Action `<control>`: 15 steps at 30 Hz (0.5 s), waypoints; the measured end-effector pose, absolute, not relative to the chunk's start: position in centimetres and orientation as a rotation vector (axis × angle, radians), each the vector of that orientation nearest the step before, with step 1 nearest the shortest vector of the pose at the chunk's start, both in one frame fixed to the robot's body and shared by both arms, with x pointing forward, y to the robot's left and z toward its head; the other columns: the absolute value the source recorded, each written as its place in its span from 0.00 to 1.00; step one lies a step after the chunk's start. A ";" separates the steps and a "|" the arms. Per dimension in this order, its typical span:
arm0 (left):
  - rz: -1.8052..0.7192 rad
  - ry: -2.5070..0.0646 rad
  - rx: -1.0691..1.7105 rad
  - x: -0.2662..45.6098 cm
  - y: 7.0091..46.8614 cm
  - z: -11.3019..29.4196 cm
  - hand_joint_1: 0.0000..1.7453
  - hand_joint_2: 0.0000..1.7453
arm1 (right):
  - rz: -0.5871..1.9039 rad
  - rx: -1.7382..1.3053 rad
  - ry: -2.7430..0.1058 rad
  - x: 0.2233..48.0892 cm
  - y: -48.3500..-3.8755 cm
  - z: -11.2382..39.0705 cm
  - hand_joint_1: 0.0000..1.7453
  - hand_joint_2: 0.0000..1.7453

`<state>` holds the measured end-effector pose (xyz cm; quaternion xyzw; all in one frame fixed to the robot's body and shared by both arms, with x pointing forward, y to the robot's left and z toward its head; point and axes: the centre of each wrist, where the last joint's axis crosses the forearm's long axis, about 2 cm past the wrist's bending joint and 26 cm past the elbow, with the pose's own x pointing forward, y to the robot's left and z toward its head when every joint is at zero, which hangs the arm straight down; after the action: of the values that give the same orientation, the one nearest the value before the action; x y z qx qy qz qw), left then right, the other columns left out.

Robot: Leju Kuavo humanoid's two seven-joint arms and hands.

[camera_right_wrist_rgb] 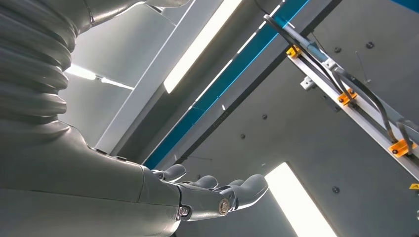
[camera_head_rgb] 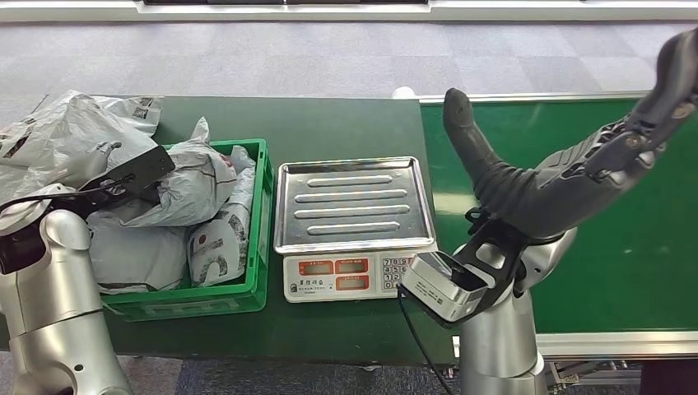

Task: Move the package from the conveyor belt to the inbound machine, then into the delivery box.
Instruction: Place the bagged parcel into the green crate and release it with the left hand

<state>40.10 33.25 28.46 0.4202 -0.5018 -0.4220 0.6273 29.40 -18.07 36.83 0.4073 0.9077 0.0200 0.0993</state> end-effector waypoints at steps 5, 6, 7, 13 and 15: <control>-0.956 -1.569 0.790 39.0 33.0 30.4 0.00 0.00 | 0.060 1.207 2.687 29.4 -18.1 36.8 0.00 1.00; -0.917 -1.801 0.682 38.7 33.3 31.3 0.00 0.00 | 0.062 1.207 2.688 29.4 -18.2 36.7 0.00 1.00; -0.860 -2.043 0.574 38.4 33.6 31.9 0.00 0.00 | 0.062 1.207 2.689 29.4 -18.2 36.7 0.00 1.00; -0.448 -2.607 0.313 36.4 34.8 32.7 0.00 0.00 | 0.067 1.205 2.694 29.4 -18.2 36.7 0.00 1.00; -0.325 -2.719 0.240 35.5 34.7 33.2 0.00 0.00 | 0.065 1.205 2.696 29.5 -18.2 36.6 0.00 1.00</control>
<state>35.47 34.69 33.17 0.0856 -0.9701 -0.1158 0.1953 29.48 -18.17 36.64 0.4061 0.9087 0.0221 0.0937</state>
